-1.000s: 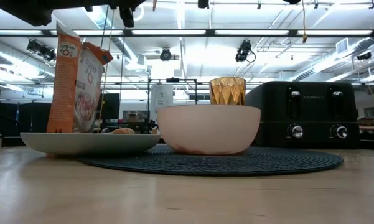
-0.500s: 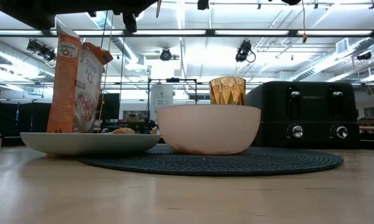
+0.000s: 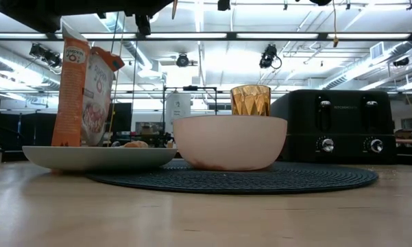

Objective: Arrange a breakfast setting
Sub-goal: Put the gold spoon on the right of the orange bowl

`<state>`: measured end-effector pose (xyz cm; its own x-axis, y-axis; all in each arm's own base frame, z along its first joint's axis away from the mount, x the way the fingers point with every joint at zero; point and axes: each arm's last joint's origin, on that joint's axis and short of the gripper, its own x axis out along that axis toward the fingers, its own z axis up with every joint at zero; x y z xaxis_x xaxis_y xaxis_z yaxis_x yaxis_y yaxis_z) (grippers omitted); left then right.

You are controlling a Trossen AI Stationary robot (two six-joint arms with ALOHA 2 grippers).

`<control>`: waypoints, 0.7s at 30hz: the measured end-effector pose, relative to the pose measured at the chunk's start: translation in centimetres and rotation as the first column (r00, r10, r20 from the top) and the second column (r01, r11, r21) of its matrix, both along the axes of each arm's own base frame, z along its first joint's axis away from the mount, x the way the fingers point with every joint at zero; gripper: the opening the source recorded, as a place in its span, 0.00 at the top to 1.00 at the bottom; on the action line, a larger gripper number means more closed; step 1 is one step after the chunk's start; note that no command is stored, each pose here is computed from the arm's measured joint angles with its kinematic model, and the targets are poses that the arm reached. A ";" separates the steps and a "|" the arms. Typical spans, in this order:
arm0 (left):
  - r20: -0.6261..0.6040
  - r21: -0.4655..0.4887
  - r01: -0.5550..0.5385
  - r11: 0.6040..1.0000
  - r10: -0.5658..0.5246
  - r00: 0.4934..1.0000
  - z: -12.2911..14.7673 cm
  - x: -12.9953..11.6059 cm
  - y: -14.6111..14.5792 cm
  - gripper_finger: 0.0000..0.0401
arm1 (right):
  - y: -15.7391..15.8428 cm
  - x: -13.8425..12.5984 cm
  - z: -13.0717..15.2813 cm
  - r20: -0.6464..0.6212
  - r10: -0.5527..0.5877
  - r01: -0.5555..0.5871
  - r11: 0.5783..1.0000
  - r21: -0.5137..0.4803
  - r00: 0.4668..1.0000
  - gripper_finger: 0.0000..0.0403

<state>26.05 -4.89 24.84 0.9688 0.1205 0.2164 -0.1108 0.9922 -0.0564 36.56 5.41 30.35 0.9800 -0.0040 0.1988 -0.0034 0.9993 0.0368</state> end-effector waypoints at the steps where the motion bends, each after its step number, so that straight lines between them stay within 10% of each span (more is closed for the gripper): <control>1: 0.000 0.000 0.000 1.000 0.000 1.000 0.0 0.0 0.0 0.91 | 0.0 0.0 0.0 0.000 0.000 0.000 1.000 0.000 1.000 0.95; 11: -0.028 0.030 -0.002 1.000 0.003 1.000 -0.2 0.0 -0.2 0.87 | -0.1 0.0 -0.2 -0.021 -0.018 0.018 1.000 -0.001 1.000 0.95; 21: -0.109 0.072 -0.008 0.997 0.016 0.994 0.0 -1.0 -1.2 0.50 | -0.3 -1.4 1.0 -0.104 -0.058 0.058 0.998 -0.009 0.993 0.95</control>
